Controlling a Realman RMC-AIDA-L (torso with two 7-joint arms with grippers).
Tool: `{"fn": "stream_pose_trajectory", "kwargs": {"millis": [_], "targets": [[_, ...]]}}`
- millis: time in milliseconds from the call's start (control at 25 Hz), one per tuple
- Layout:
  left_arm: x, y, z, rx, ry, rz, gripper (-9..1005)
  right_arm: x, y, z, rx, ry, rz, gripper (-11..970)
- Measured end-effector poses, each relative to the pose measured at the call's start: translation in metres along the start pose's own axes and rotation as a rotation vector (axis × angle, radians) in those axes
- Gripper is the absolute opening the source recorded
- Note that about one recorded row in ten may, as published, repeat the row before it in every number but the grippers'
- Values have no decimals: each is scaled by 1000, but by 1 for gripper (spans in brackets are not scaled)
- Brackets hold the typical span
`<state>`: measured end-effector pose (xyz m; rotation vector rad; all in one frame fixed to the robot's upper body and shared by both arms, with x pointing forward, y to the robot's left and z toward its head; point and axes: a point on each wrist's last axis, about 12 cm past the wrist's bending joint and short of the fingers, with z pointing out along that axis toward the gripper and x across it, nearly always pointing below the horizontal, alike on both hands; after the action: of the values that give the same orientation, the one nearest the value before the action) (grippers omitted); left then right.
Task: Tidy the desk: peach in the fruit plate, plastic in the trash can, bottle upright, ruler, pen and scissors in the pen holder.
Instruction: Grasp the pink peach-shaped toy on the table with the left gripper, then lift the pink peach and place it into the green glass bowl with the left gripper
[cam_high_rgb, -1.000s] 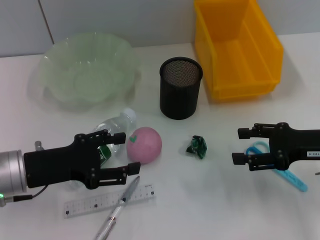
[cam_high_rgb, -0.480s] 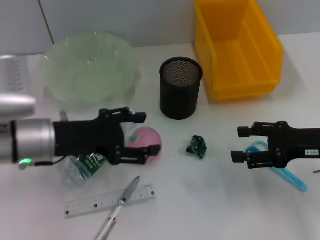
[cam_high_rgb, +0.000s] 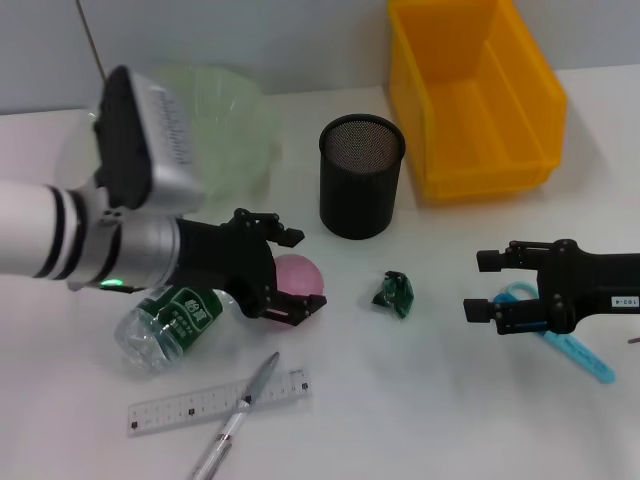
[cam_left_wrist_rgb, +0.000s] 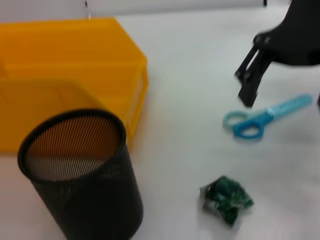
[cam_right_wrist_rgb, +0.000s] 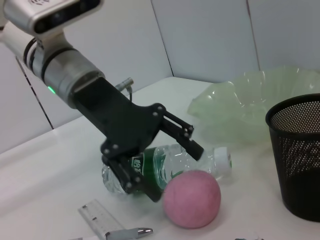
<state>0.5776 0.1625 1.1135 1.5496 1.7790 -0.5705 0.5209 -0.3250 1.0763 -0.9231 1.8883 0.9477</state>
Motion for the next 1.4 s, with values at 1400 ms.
{"fn": "stream_pose_trajectory", "kwargs": {"millis": [1400], "targets": [[-35, -15, 3, -90, 15, 102, 416, -1, -2, -2, 5, 4, -4, 826]]}}
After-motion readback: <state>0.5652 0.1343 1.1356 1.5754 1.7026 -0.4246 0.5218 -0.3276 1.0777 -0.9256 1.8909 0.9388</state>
